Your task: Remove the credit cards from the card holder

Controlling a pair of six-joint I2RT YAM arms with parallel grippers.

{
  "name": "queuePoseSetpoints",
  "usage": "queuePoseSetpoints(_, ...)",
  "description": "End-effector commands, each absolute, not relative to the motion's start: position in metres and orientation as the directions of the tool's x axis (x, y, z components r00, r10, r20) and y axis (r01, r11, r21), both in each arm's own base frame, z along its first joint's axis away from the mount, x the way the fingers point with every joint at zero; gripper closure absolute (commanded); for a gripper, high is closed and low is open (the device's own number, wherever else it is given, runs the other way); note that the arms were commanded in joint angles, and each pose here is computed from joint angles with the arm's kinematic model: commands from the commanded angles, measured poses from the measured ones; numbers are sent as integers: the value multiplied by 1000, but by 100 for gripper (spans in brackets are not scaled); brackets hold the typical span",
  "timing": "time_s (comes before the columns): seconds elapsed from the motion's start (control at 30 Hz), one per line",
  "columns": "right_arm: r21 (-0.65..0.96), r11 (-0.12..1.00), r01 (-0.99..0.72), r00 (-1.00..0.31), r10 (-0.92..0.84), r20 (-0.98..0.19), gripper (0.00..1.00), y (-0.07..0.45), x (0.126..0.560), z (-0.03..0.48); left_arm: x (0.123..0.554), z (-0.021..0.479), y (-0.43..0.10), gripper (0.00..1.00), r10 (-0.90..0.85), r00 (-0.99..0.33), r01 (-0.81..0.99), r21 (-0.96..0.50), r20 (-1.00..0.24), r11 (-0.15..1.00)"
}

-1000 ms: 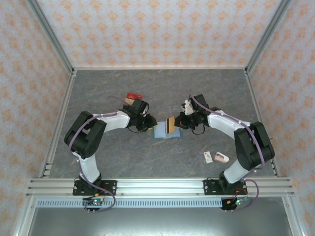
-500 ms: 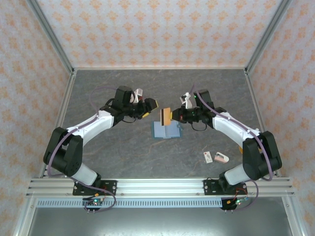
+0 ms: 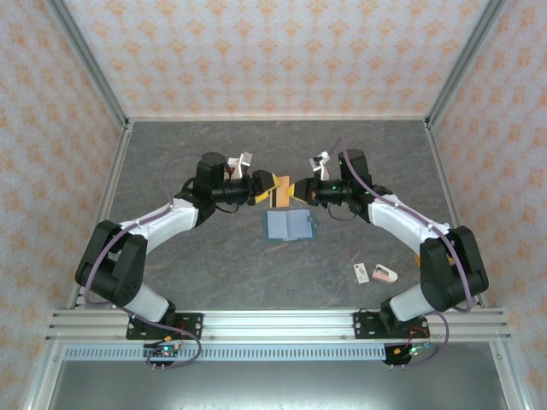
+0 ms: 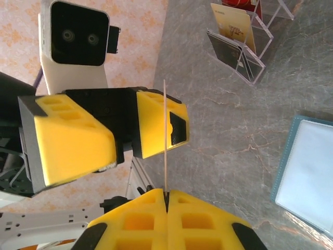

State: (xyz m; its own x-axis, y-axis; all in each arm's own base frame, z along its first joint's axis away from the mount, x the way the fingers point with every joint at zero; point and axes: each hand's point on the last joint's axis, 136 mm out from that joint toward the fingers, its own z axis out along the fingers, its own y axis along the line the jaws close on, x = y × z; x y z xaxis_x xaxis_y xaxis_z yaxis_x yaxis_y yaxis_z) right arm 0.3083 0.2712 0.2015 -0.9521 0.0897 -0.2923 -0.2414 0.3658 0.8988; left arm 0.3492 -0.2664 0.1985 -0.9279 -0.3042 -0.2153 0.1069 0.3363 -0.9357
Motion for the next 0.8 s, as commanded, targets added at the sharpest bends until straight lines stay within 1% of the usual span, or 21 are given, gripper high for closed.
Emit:
queuePoseSetpoints(0.0, 906, 329, -265, -945, 96, -312, 100, 276, 316, 212, 348, 210, -268, 50, -284, -923, 174, -941, -258, 289)
queuePoseSetpoints(0.1, 906, 340, -252, -948, 103, -302, 100, 275, 318, 206, 348, 211, -267, 58, -287, -920, 182, -941, -266, 287)
queuePoseSetpoints(0.2, 905, 352, -238, -951, 107, -291, 100, 273, 319, 200, 349, 211, -267, 70, -291, -918, 184, -940, -269, 289)
queuePoseSetpoints(0.23, 903, 361, -233, -951, 109, -289, 100, 272, 320, 198, 349, 211, -266, 76, -291, -917, 185, -939, -271, 291)
queuePoseSetpoints(0.27, 900, 373, -226, -952, 110, -284, 100, 271, 320, 195, 349, 209, -266, 86, -292, -918, 180, -937, -269, 299)
queuePoseSetpoints(0.3, 897, 383, -221, -953, 109, -281, 99, 271, 320, 192, 349, 207, -264, 97, -295, -917, 169, -933, -267, 317)
queuePoseSetpoints(0.33, 892, 399, -215, -954, 110, -279, 95, 269, 320, 189, 350, 202, -262, 100, -299, -916, 156, -925, -267, 348)
queuePoseSetpoints(0.37, 883, 423, -206, -955, 112, -276, 90, 267, 320, 185, 350, 198, -259, 100, -300, -915, 144, -914, -269, 379)
queuePoseSetpoints(0.43, 853, 486, -190, -951, 124, -282, 75, 260, 321, 174, 351, 191, -253, 100, -301, -913, 126, -894, -274, 431)
queuePoseSetpoints(0.5, 807, 567, -167, -945, 140, -295, 57, 248, 322, 162, 352, 184, -241, 100, -316, -908, 89, -863, -275, 496)
queuePoseSetpoints(0.6, 733, 660, -161, -930, 148, -337, 36, 232, 322, 149, 353, 171, -217, 100, -355, -892, 2, -789, -279, 614)
queuePoseSetpoints(0.7, 679, 717, -159, -913, 155, -378, 23, 219, 322, 140, 355, 158, -183, 100, -415, -860, -129, -658, -298, 741)
queuePoseSetpoints(0.77, 659, 737, -150, -903, 169, -395, 18, 213, 322, 135, 355, 156, -162, 100, -461, -830, -217, -578, -315, 787)
